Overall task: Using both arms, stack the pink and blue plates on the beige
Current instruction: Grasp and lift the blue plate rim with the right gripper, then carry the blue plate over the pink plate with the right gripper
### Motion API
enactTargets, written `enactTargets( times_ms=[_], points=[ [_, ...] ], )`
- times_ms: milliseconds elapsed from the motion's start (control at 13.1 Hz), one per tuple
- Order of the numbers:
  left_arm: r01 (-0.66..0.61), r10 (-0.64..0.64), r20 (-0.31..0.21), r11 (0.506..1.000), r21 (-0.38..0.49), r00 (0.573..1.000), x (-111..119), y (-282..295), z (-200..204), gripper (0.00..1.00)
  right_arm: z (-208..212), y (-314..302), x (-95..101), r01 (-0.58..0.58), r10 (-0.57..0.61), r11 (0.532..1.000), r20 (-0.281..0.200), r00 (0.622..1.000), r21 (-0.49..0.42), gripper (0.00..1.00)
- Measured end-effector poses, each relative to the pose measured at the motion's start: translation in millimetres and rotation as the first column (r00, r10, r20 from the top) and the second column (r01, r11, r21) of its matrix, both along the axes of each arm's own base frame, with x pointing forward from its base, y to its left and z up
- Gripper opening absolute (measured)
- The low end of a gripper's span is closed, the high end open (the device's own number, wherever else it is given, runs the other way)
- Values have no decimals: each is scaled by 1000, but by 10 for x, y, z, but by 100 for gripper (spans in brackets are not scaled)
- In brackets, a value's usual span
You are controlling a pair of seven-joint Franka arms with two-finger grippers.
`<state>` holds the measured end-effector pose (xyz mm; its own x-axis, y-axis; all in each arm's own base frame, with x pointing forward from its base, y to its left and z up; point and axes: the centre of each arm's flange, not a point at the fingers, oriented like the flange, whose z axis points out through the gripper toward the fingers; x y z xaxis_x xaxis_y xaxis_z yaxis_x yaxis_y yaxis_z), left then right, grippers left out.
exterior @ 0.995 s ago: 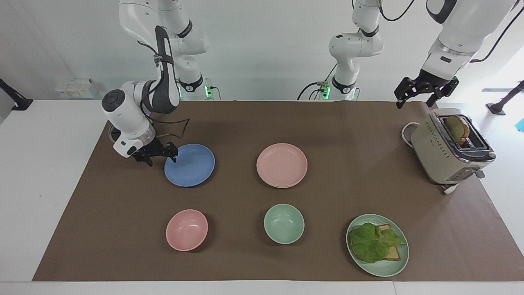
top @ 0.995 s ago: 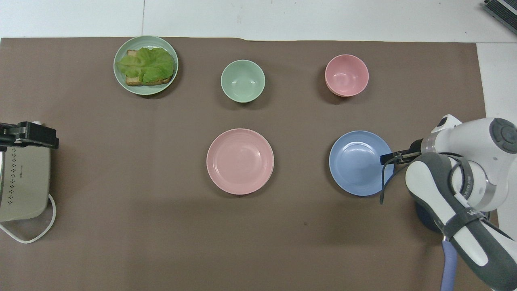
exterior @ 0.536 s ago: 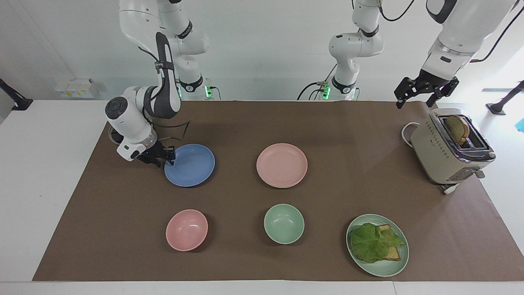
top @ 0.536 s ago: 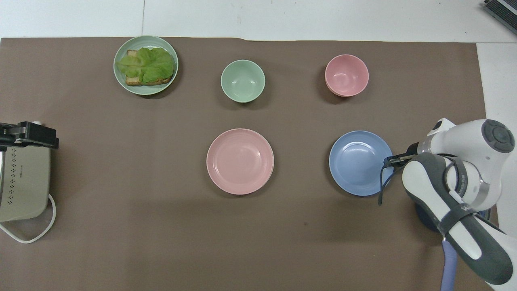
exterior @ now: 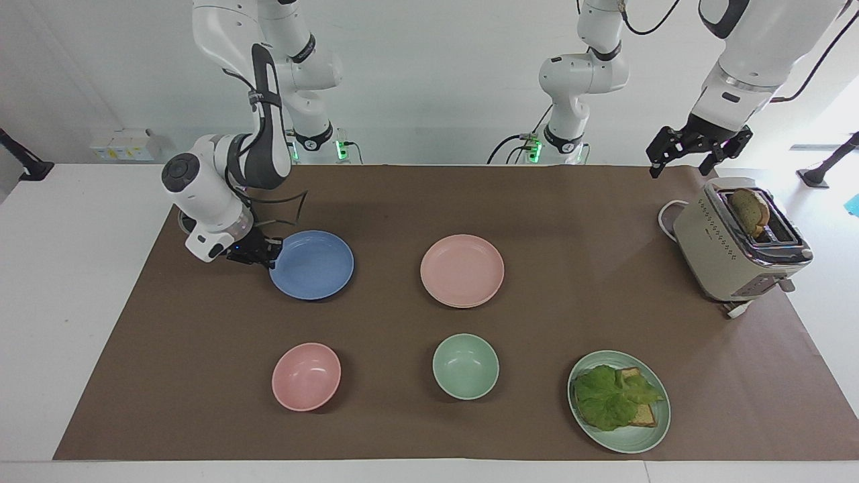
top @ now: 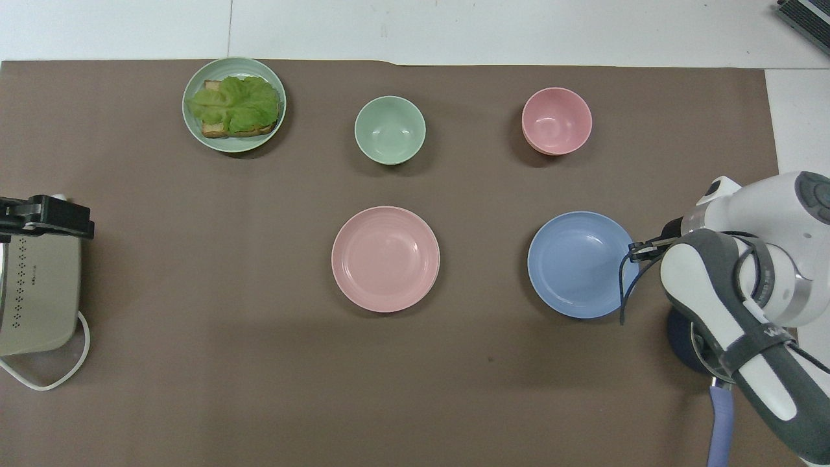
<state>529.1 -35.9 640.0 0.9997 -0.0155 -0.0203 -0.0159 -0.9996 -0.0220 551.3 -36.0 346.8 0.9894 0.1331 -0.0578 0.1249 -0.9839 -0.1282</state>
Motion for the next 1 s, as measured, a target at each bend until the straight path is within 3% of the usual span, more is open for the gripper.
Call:
enactTargets(
  times_ms=[536,995],
  points=[
    [0,0,0,1000,0,1000,0,0,0,100,1048,209,-44,1,-2,1000,25,1000,30,4],
    [0,0,0,1000,0,1000,0,0,0,100,1138,1872,-60,156,-158,987,61,986,26,4]
  ],
)
